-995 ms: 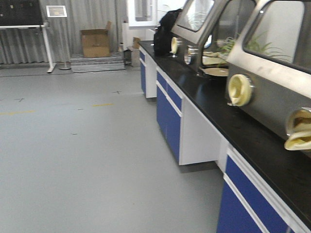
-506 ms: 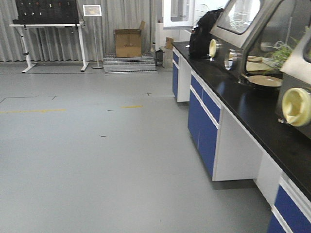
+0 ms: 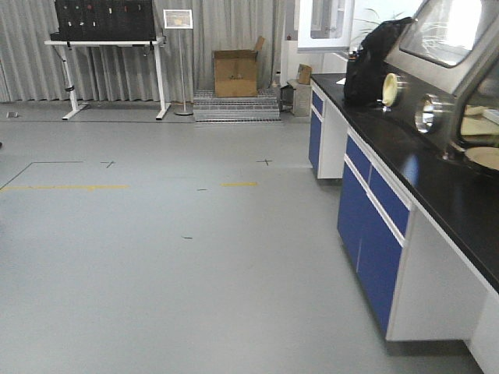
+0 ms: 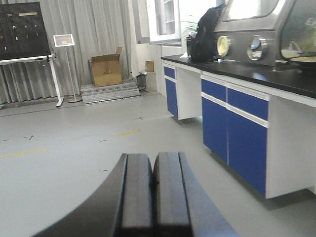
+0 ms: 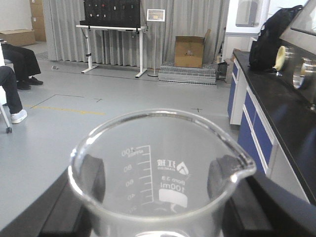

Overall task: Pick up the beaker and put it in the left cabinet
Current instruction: 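Drive the base away from the bench while holding the beaker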

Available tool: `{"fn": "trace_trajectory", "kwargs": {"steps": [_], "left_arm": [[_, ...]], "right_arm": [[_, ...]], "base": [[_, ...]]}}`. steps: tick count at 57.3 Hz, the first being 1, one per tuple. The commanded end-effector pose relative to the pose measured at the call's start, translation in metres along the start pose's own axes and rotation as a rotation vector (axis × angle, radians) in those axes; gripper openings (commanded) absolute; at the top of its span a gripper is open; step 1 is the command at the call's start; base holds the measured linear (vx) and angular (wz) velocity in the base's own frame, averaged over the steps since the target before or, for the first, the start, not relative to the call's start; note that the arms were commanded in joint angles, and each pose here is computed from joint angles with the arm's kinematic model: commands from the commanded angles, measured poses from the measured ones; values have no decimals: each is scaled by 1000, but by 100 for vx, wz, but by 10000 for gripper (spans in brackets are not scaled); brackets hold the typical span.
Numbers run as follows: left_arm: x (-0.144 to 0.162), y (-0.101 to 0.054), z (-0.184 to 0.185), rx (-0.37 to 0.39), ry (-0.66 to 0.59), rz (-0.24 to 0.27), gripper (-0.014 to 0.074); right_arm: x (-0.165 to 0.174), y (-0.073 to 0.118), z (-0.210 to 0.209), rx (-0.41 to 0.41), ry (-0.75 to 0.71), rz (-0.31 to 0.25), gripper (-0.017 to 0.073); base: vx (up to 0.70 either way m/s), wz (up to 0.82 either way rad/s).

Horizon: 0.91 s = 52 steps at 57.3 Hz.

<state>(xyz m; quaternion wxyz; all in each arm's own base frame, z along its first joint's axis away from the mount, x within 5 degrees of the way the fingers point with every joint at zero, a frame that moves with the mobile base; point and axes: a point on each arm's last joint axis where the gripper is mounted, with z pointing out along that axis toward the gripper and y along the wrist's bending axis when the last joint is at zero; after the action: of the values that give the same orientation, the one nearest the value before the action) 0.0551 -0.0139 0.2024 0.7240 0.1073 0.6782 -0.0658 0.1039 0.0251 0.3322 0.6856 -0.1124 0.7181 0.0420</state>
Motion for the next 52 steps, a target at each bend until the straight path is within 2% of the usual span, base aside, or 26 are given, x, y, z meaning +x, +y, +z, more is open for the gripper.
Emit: {"fn": "trace_trajectory", "kwargs": {"steps": [1,52], "left_arm": [[-3,0,-1,-3,-85,-12,1],[-3,0,-1,-3,-85,-12,1]], "right_arm": [[-15,2,-2,-28,-85,-24,-6],[-15,2,-2,-28,-84,-24,-6]], "base": [[61,11],[65,9]]}}
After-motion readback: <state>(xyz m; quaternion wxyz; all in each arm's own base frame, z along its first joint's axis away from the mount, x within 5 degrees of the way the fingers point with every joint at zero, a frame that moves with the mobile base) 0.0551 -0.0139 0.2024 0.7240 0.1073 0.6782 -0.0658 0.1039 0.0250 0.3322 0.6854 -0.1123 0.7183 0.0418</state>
